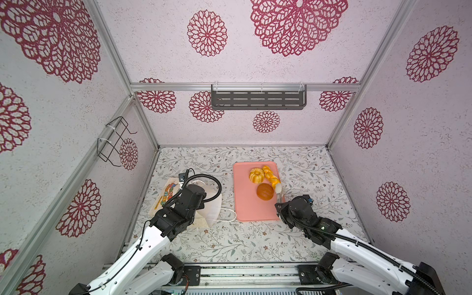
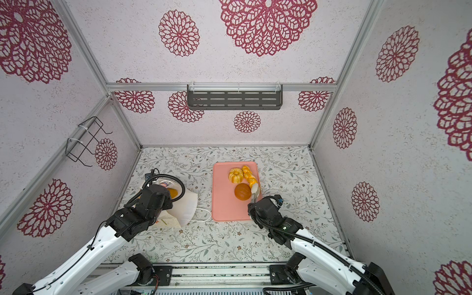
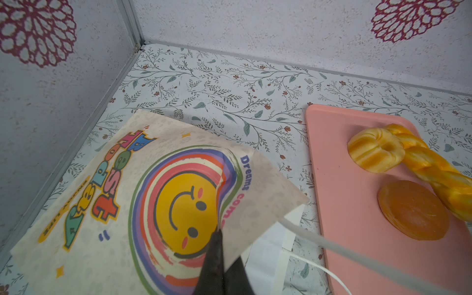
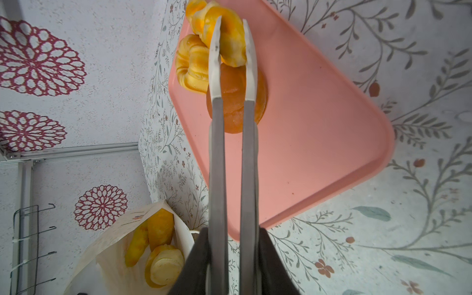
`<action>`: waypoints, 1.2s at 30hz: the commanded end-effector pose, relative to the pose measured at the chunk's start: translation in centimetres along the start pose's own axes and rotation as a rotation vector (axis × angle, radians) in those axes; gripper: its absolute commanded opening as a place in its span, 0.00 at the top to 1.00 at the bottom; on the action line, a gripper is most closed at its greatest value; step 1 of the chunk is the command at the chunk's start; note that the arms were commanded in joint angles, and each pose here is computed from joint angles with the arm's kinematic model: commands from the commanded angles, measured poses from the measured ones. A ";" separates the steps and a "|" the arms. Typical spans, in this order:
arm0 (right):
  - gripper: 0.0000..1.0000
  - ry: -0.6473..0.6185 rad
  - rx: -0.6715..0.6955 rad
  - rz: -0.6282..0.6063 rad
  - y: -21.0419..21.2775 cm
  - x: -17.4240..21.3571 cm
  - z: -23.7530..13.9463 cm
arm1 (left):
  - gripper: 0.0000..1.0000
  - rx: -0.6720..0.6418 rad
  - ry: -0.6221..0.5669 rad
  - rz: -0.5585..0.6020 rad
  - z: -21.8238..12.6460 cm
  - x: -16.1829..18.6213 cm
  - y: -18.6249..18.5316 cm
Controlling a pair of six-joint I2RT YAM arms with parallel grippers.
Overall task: Take the fake bread out of the paper bag
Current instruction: 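Lower the twisted bread onto the pink tray beside the other breads, then open the tongs and adjust the breads on the tray with the right gripper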
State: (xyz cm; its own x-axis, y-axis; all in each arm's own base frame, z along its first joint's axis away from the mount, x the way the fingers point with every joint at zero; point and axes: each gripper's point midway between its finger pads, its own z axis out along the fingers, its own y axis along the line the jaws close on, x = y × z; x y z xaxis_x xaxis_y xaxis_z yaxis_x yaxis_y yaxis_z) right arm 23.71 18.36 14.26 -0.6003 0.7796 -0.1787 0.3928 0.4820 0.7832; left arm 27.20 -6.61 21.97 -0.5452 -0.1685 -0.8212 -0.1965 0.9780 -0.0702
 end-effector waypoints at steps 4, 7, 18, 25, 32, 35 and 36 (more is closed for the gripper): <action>0.73 0.041 -0.086 0.046 1.7 0.8 -0.3 | 1.00 0.013 -0.023 -0.011 -0.1 -0.6 -0.1; 0.65 0.046 -0.066 0.039 0.9 0.9 -0.6 | 1.00 0.014 -0.019 -0.010 -0.2 -0.4 -0.1; 0.56 0.040 -0.021 -0.004 -1.6 0.4 -3.1 | 1.00 0.018 -0.030 -0.021 -0.5 -0.4 0.3; 0.66 0.106 -0.054 -0.258 1.2 0.8 -4.4 | 1.00 0.021 -0.031 -0.024 -0.7 -0.6 0.2; 1.00 0.253 -0.035 -0.541 4.6 0.6 -3.2 | 1.00 0.022 -0.037 -0.031 -1.3 -0.8 0.6; 1.00 0.299 -0.040 -0.613 6.9 0.6 -1.9 | 1.00 0.020 -0.041 -0.038 -1.5 -0.8 0.9; 1.00 0.313 -0.045 -0.626 7.6 0.7 -1.4 | 1.00 0.020 -0.043 -0.041 -1.6 -0.9 0.9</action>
State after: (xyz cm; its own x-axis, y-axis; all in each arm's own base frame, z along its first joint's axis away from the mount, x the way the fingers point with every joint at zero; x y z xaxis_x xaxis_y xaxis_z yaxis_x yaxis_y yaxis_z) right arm 24.64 19.72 18.80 -0.8560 0.3672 -0.3638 0.0710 0.7807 0.6208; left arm 26.24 -5.98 22.63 -0.5266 -0.1780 -0.8313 -0.1926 0.9774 -0.0873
